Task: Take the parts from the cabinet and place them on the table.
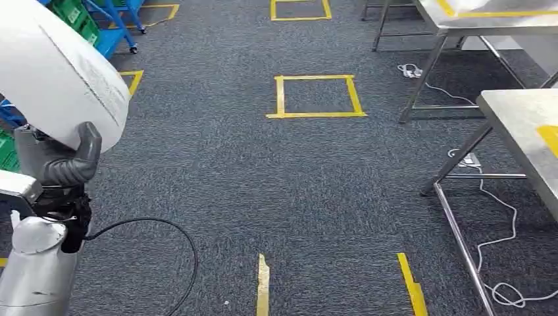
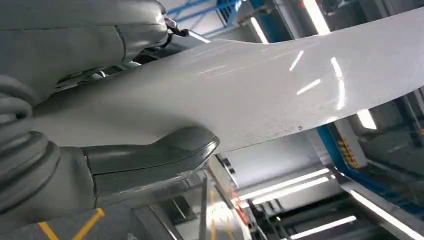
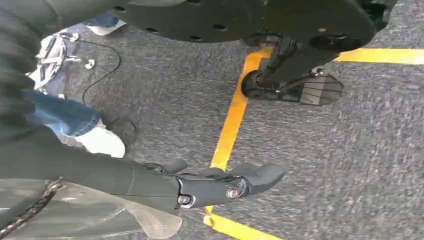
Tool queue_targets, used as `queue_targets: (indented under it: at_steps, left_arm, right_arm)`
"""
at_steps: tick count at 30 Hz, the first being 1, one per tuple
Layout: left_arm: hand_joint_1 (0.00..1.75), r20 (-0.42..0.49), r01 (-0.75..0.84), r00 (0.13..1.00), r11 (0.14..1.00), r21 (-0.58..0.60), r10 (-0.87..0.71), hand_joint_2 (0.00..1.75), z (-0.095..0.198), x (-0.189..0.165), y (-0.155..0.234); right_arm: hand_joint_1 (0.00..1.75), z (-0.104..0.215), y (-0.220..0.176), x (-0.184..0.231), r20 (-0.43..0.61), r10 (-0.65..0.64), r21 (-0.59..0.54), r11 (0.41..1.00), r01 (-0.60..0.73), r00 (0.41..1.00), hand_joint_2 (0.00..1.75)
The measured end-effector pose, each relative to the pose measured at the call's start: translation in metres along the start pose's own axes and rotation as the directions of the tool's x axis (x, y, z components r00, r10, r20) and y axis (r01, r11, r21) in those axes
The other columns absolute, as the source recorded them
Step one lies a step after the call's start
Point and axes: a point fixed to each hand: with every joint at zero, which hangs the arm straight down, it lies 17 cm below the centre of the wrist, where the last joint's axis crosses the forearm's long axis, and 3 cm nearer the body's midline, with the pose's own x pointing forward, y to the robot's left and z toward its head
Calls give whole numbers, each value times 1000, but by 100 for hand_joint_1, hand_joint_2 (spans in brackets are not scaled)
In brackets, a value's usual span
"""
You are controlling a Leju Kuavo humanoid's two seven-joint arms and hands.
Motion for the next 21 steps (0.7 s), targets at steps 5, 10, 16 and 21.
queue_targets:
  at_steps: [5,10,16,21]
  left_arm:
    - [175,3,-1,1000,1000,-2,1,175,-1,1,0]
    - [175,4,-5,1000,1000,-4,5,175,-2,1,-1]
    - [175,-4,-6,1000,1000,-6,6,175,0,-1,-2]
    - [175,-2,-5,1000,1000,-6,5,175,-1,-1,-1]
  right_arm:
    - [0,0,1,3,4,0,1,1000,0,1000,175]
    - [0,0,1,-1,-3,1,3,1000,-1,1000,175]
    - [0,0,1,0,-2,0,2,1000,0,1000,175]
    - [0,0,1,1,-1,0,1,1000,0,1000,175]
